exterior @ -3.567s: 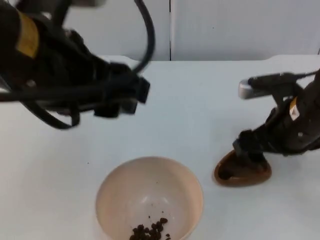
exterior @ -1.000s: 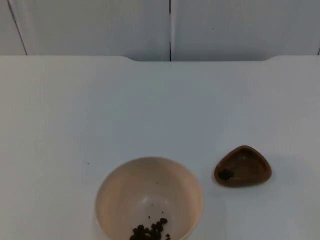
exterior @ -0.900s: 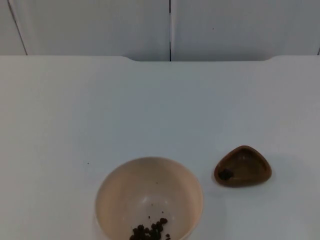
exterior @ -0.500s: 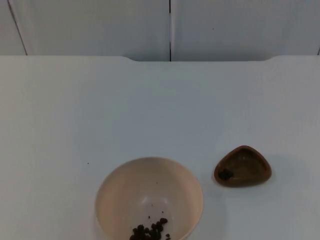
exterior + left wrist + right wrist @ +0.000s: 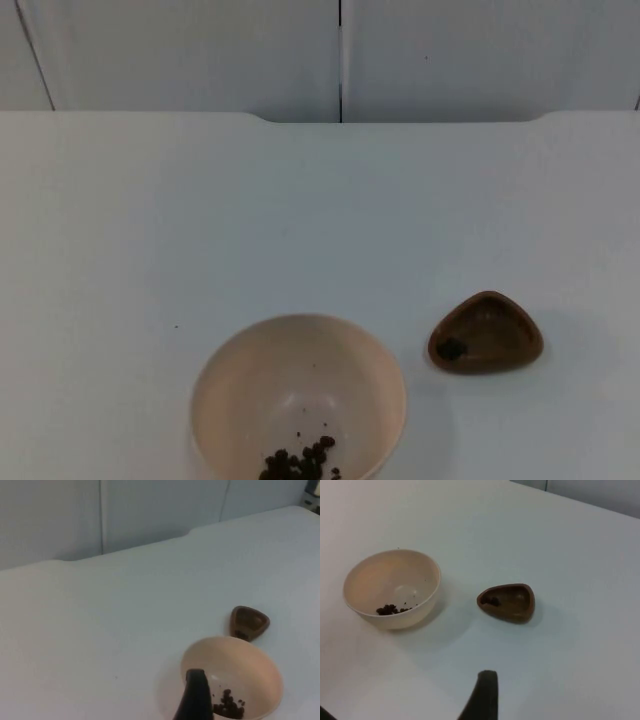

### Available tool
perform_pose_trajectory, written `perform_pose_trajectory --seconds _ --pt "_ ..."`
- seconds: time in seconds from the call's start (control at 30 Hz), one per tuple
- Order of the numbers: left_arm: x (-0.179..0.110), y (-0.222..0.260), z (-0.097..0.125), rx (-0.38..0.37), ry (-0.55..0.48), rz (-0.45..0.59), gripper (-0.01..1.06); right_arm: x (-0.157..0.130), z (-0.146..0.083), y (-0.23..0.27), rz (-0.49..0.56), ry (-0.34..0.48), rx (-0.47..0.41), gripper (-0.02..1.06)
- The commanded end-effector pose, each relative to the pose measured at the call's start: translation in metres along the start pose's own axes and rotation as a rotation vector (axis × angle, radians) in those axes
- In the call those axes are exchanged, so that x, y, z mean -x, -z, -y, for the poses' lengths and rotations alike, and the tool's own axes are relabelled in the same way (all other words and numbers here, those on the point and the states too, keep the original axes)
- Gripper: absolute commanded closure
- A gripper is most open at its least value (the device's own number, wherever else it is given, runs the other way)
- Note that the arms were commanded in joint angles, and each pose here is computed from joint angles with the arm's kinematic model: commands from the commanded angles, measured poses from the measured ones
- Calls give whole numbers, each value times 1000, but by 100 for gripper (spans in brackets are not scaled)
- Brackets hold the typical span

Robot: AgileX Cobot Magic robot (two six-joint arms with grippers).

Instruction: Pick up the bowl with the left hand and pour the coffee beans from the cup into the bowl with the right hand.

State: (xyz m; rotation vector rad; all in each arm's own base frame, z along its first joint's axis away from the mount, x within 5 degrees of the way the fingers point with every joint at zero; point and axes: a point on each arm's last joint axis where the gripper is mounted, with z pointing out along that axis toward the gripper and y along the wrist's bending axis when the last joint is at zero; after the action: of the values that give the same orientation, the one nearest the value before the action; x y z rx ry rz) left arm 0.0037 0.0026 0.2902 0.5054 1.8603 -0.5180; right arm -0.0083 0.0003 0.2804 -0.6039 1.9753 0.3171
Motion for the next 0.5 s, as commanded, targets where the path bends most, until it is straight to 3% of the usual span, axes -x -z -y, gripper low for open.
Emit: perform_pose_trajectory --seconds 0.0,0.2,0.27,0.47 --pt "-1 2 4 -47 -5 -7 41 -1 0 0 3 4 -4 29" --pt "-6 5 3 -36 -5 -89 41 -1 0 0 3 4 -4 29" --pt "-13 4 0 1 -18 -150 41 -1 0 0 3 4 -4 29" --pt "-16 2 -2 22 1 -167 41 -1 2 0 1 -14 -22 29"
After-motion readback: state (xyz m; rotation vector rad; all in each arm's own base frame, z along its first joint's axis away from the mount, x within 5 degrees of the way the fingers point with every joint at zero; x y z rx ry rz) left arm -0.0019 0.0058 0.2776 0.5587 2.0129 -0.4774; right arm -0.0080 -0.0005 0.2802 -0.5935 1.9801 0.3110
